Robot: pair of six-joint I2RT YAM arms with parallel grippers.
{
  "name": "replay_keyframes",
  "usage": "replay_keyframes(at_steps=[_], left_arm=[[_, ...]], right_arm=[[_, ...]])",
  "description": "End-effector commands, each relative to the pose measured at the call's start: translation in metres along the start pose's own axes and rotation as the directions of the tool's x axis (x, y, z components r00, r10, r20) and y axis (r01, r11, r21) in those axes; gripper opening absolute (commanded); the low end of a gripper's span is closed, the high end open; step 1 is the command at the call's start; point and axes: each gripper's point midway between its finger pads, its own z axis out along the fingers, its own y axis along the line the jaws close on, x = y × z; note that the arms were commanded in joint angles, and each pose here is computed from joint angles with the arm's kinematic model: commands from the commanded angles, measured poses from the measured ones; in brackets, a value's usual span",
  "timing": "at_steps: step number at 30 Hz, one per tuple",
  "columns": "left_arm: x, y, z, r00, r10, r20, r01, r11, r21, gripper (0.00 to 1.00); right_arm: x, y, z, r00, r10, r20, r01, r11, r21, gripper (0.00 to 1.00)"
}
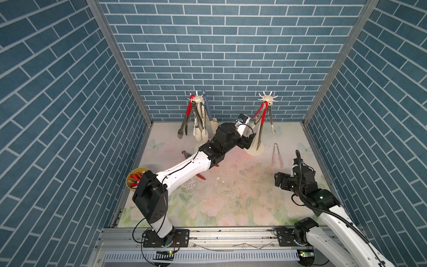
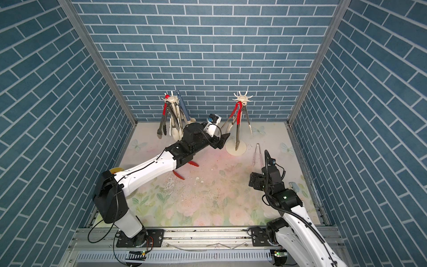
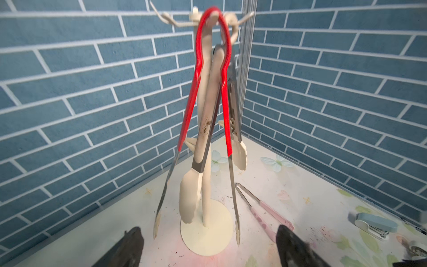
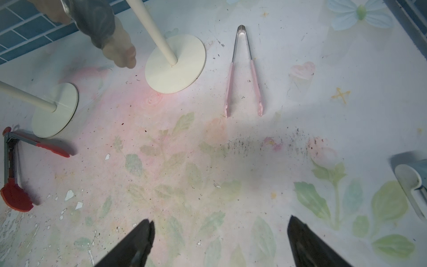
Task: Hang food tongs on kitchen utensil racks
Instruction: Hang the food tongs on the rack, then pick up the food tongs from the center of the board.
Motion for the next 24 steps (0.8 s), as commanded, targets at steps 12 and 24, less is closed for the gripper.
replay_keyframes(at_steps=[12, 24], left_arm=[[-0.057, 0.002, -0.095, 0.986, 0.067, 0.154, -0.069, 0.998, 0.005, 0.99], [-0.054, -0.004, -0.165, 0.986, 0.111, 0.126, -0.118, 0.992, 0.048, 0.99]], right_arm=[[-0.035, 0.005, 0.032, 0.995, 0.028, -0.095, -0.028, 1.000, 0.003, 0.74], [-0.053, -0.002, 0.078, 0.979, 0.066, -0.191, -0.063, 0.998, 0.025, 0.46]])
